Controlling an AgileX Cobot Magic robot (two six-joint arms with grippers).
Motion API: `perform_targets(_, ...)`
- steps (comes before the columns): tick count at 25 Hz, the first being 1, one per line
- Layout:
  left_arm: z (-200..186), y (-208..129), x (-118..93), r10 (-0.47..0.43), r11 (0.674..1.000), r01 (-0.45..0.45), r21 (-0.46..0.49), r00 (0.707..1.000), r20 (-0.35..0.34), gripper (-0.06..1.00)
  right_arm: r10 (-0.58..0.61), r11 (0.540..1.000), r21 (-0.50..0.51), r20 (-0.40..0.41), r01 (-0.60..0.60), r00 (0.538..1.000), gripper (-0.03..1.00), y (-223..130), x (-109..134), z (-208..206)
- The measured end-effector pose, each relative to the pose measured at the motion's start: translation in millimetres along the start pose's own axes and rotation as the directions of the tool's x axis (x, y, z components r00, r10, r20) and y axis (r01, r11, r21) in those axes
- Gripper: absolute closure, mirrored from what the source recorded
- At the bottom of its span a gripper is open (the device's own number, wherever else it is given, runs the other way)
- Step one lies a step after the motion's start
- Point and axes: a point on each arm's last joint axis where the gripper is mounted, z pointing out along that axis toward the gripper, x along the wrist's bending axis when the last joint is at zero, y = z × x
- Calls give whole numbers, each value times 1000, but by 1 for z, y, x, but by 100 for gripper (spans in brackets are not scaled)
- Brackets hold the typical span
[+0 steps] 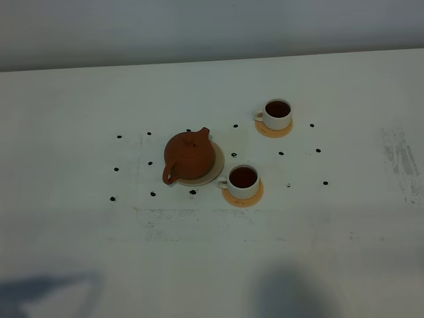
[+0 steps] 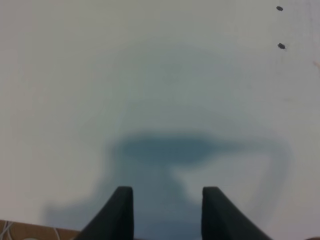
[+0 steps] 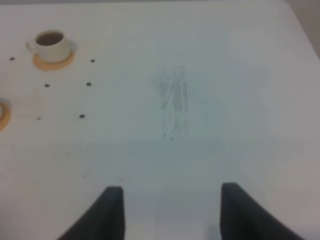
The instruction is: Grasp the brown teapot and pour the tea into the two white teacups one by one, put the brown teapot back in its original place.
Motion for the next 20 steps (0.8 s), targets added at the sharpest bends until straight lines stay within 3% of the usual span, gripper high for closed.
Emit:
perform_targets(12,-17,-12,0,-5,989,11,-146,999,44,61,0,1000,0,0,0,1000,52,0,0,0)
perform_targets(20,-18,-12,0,0,989,7,-150,999,51,61,0,1000,0,0,0,1000,52,0,0,0)
